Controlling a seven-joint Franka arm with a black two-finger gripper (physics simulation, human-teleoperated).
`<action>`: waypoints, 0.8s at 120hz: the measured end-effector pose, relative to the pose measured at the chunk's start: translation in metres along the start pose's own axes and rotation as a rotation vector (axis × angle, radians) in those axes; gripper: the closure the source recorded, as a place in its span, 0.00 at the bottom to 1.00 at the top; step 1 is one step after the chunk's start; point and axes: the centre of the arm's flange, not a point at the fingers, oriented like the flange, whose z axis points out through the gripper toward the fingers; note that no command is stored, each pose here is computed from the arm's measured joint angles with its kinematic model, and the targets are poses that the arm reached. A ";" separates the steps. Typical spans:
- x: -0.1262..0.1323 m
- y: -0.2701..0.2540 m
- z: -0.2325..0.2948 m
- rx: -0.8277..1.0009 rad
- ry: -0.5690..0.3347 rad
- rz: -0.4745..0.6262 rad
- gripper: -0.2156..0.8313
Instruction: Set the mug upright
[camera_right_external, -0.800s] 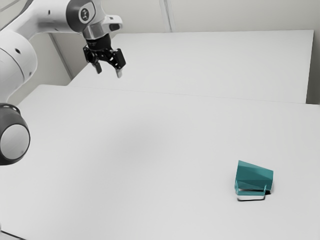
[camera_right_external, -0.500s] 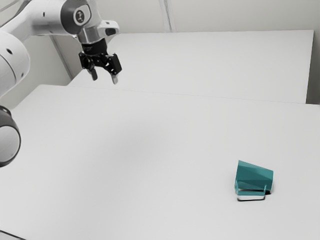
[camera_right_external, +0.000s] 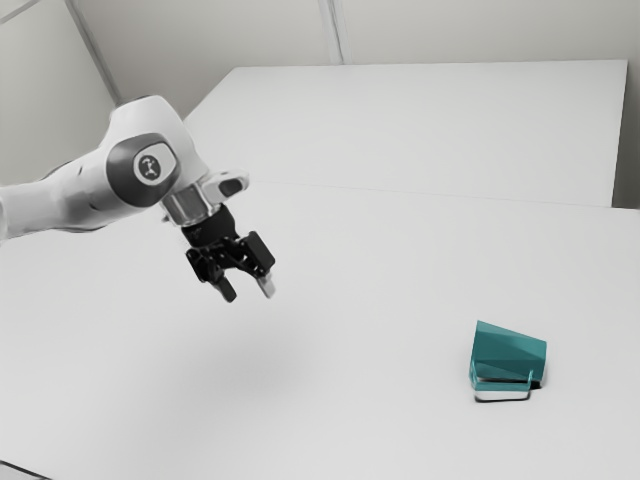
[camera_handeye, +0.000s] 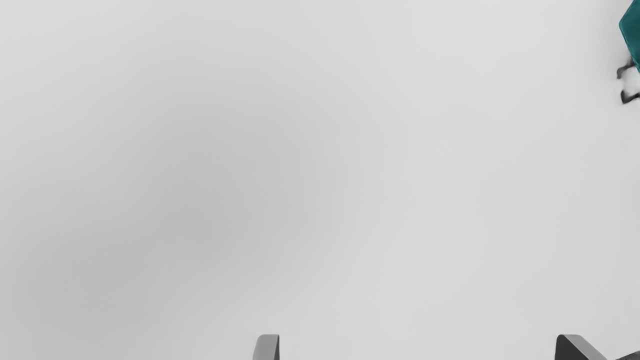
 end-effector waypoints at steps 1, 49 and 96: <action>-0.001 0.001 0.004 -0.008 0.000 -0.002 0.21; 0.006 0.048 0.114 -0.284 0.103 -0.089 0.21; 0.057 0.088 0.155 -0.266 0.221 0.052 0.21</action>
